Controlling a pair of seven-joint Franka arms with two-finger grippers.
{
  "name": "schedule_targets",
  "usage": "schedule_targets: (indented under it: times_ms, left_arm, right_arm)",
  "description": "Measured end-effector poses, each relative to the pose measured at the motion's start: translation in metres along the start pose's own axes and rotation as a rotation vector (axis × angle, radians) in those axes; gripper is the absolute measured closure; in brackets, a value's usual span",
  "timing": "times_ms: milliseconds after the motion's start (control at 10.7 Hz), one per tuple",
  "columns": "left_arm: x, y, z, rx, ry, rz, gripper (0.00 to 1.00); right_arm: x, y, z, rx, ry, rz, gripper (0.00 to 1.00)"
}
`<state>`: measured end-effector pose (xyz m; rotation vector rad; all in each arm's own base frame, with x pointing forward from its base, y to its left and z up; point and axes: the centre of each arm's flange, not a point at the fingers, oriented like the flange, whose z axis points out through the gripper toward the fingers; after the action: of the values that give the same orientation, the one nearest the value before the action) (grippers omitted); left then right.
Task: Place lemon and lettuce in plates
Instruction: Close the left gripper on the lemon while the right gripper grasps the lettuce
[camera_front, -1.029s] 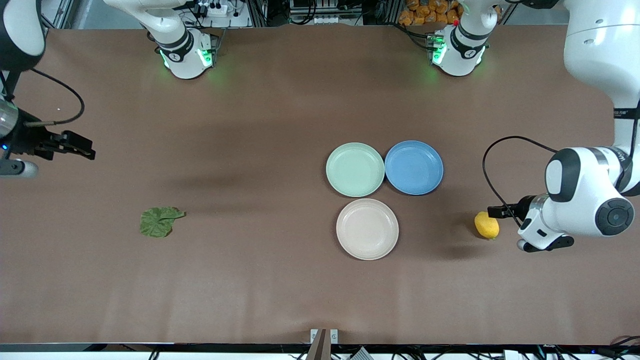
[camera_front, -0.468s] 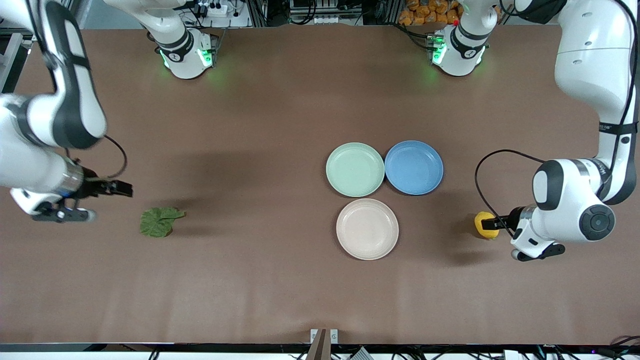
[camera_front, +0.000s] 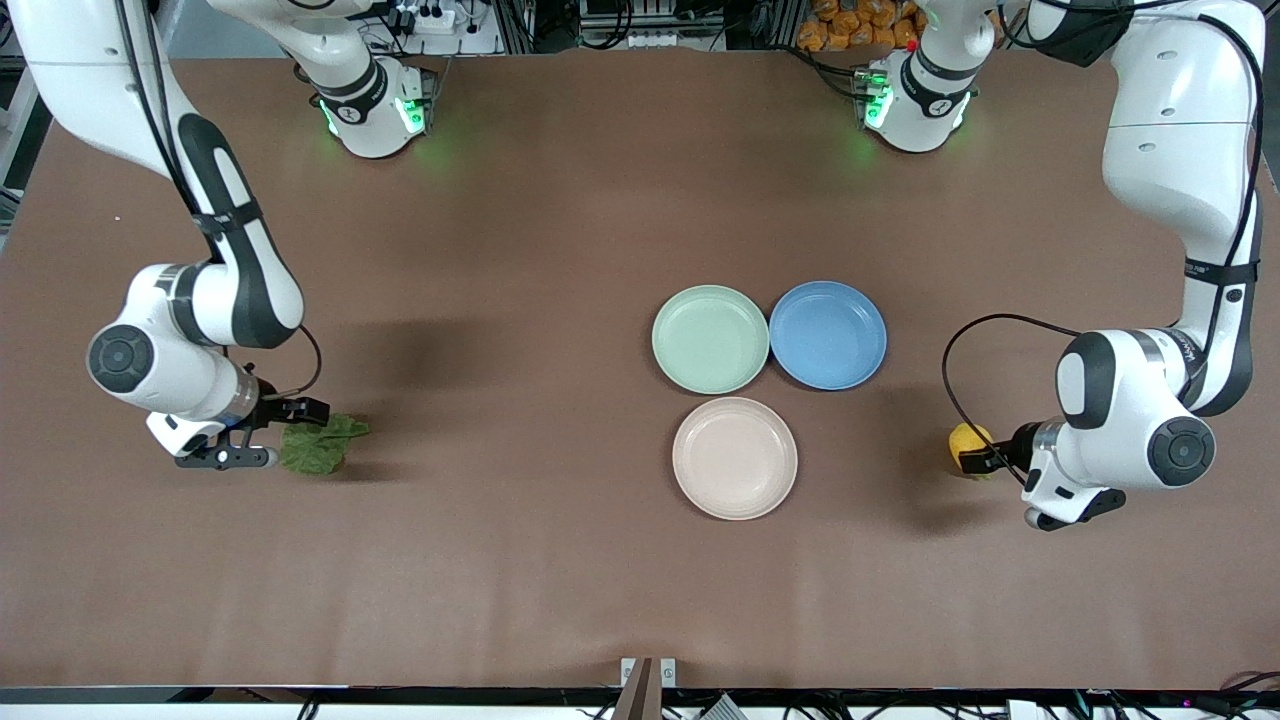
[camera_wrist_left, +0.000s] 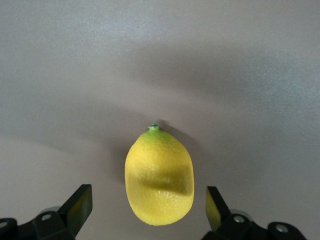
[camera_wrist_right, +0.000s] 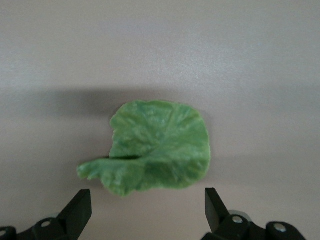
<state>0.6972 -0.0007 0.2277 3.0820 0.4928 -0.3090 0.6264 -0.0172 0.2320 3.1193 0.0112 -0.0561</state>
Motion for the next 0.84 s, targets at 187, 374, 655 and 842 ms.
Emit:
schedule_targets:
  times_ms: [187,374,655,842]
  left_arm:
    - [0.002,0.001,0.003,-0.005,0.012,-0.003,0.00]
    - [0.004,0.001,0.014,-0.007,0.015,-0.003,0.00]
    - [0.005,0.002,0.027,-0.007,0.011,-0.002,0.00]
    - [0.002,0.004,0.033,-0.005,0.004,0.001,0.00]
  right_arm:
    - [0.001,-0.003,0.019,0.013,-0.001,0.010,0.00]
    - [0.000,-0.006,0.035,0.028,-0.010,0.022,0.00]
    - [-0.002,-0.010,0.053,0.035,-0.025,0.027,0.11]
    - [-0.003,-0.008,0.055,0.036,-0.027,0.030,0.39]
